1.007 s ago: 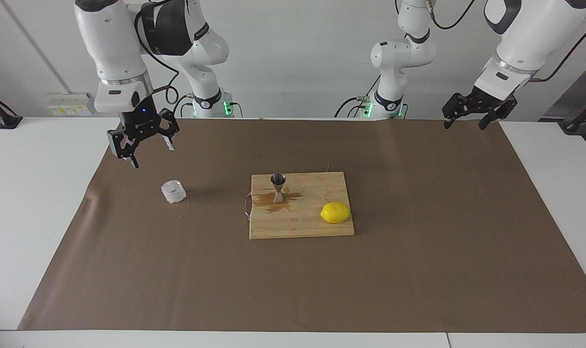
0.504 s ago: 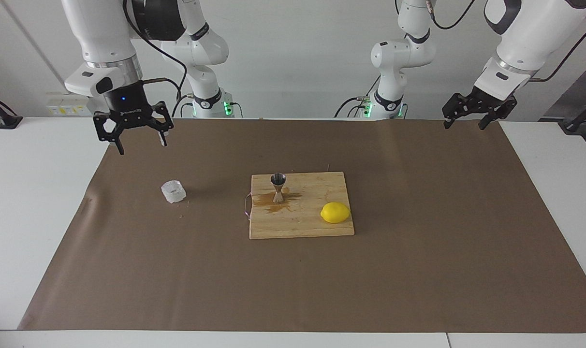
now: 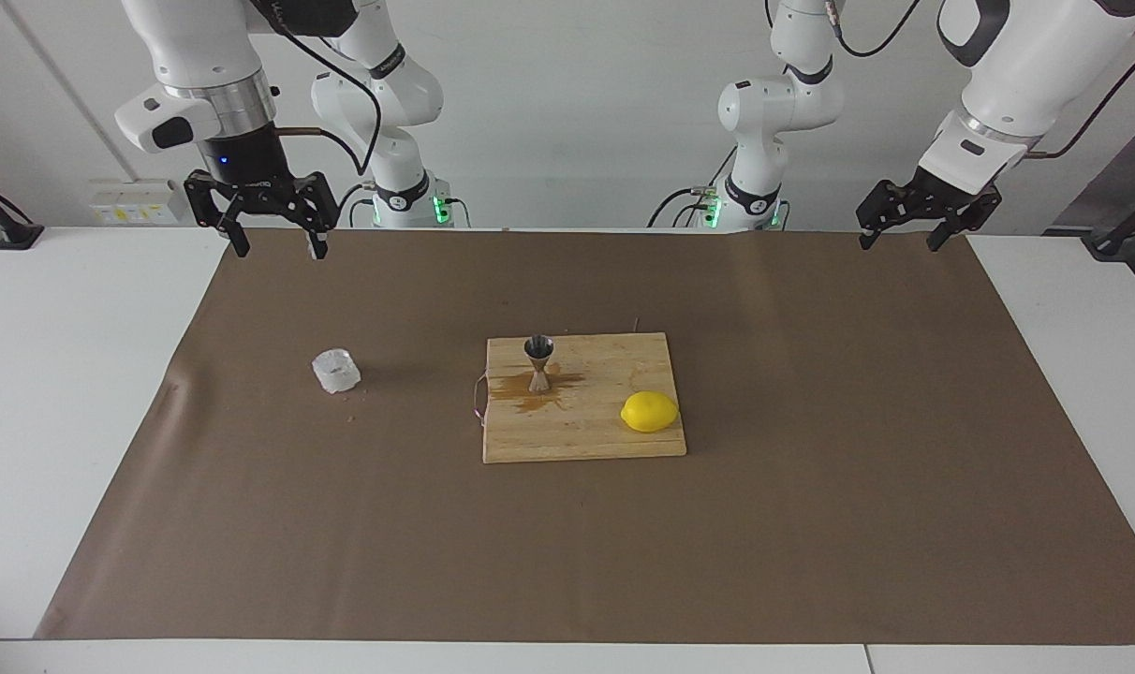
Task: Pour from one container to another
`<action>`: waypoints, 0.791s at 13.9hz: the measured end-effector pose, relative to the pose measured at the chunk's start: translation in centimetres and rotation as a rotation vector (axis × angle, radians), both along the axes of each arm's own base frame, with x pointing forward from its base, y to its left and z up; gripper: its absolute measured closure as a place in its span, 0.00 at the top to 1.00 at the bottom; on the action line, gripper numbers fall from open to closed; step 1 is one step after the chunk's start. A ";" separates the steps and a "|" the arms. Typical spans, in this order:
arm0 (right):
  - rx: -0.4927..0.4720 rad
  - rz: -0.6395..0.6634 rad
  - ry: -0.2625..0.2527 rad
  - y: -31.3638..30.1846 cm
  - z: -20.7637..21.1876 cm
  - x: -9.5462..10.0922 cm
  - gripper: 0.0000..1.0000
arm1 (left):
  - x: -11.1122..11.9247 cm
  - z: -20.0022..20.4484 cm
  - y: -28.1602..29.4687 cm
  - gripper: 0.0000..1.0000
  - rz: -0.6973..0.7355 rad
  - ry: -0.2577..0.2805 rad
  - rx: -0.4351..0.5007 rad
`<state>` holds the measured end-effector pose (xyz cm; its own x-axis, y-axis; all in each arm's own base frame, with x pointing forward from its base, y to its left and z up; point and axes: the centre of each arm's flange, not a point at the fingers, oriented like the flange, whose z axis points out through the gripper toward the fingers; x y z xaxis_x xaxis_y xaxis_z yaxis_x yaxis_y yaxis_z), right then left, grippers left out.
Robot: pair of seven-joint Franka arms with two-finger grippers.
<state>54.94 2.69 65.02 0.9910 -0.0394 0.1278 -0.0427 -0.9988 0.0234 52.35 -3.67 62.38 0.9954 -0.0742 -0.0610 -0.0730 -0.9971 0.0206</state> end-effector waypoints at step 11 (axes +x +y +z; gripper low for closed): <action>0.000 -0.071 0.098 0.5 -1.7 -0.7 1.00 | 0.0 0.0 0.0 1.00 0.000 0.000 0.000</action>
